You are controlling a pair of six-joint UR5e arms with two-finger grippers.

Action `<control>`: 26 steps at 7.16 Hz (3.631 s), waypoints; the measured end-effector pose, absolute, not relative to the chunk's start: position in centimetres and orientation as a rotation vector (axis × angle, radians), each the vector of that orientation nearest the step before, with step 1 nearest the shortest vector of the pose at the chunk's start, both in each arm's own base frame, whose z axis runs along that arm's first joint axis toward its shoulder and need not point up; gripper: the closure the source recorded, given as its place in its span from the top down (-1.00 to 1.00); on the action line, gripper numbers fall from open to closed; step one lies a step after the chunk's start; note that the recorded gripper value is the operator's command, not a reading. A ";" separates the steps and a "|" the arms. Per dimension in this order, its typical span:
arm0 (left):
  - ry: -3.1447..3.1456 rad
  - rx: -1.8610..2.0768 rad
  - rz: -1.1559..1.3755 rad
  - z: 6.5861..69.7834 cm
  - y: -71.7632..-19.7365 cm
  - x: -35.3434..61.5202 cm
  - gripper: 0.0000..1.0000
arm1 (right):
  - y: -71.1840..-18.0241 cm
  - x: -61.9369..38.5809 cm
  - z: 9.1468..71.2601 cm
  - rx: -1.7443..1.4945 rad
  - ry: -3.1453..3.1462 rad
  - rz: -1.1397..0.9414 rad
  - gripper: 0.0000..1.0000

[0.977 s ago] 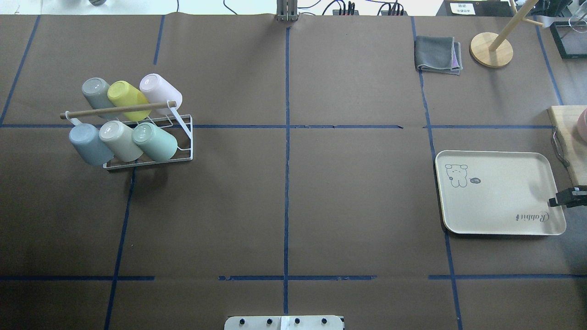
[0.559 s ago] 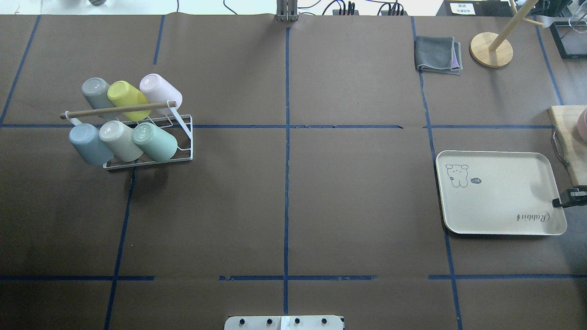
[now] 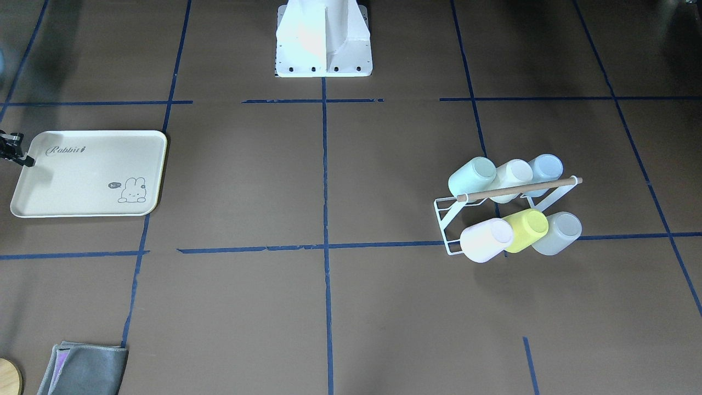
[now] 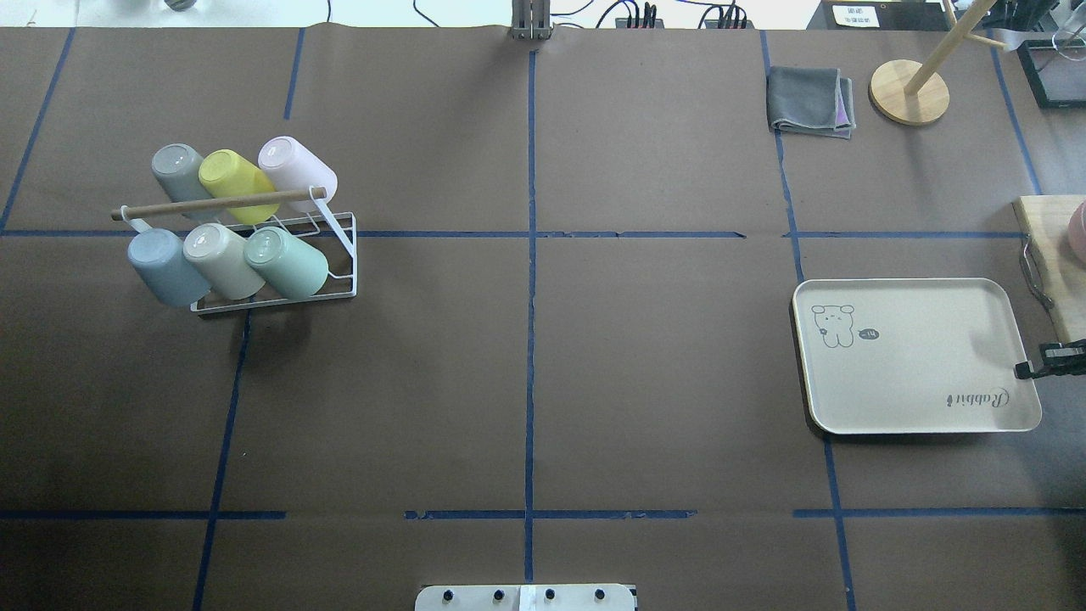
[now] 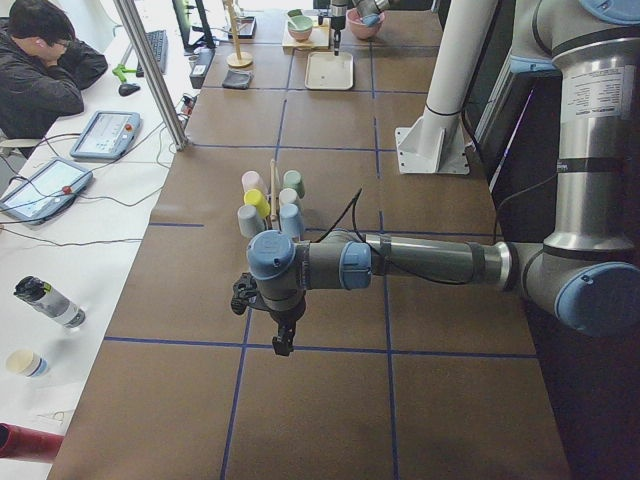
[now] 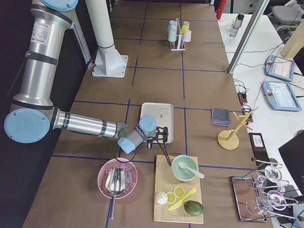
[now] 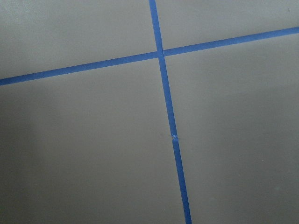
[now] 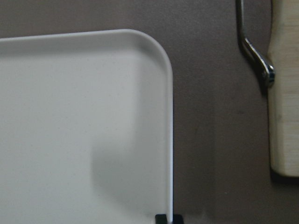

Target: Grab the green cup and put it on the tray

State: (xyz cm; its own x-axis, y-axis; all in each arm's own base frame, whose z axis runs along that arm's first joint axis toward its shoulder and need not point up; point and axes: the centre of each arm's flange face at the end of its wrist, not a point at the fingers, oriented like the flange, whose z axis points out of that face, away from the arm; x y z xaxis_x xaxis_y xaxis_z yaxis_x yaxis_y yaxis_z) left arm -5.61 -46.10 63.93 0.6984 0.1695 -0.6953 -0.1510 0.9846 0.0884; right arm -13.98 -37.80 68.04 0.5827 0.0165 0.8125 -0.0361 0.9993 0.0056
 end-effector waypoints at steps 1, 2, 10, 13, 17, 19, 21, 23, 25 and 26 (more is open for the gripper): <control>0.778 0.023 0.178 64.0 -46.0 -5.6 1.00 | -38.3 -13.8 65.8 0.022 -0.978 0.029 -1.00; 0.778 0.021 0.177 64.1 -46.0 -5.6 1.00 | -38.7 -13.9 63.5 0.030 -1.005 0.026 -1.00; 0.778 0.019 0.176 64.2 -45.8 -5.6 1.00 | -46.8 -35.6 37.6 -0.013 -1.147 0.124 -1.00; 0.778 0.022 0.178 64.1 -45.9 -5.6 1.00 | -41.9 -46.5 32.7 0.015 -1.125 0.108 -1.00; 0.778 0.016 0.178 64.3 -45.8 -5.6 1.00 | -38.4 -51.0 33.4 0.037 -1.074 0.082 -1.00; 0.778 0.015 0.178 64.4 -45.8 -5.5 1.00 | -38.2 -51.1 33.8 0.040 -1.067 0.082 -1.00; 0.778 0.014 0.177 64.4 -45.8 -5.5 1.00 | -38.2 -50.9 34.3 0.039 -1.059 0.085 -0.99; 0.778 0.014 0.178 64.4 -45.8 -5.5 1.00 | -38.1 -50.7 34.9 0.036 -1.052 0.087 -0.62; 0.778 0.013 0.178 64.5 -45.8 -5.5 1.00 | -38.1 -50.7 34.9 0.035 -1.052 0.086 1.00; 0.778 0.013 0.178 64.5 -45.8 -5.5 1.00 | -38.1 -50.7 34.8 0.039 -1.054 0.089 1.00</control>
State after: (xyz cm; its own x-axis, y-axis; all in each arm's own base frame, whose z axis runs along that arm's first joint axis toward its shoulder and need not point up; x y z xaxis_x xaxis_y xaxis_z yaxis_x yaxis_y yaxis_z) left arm -5.54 -45.78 64.47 0.6979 0.1642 -0.6971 -0.1544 0.9850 0.0774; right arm -50.65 -38.10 34.77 0.4912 0.0546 0.8693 -0.0917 0.9957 -0.0107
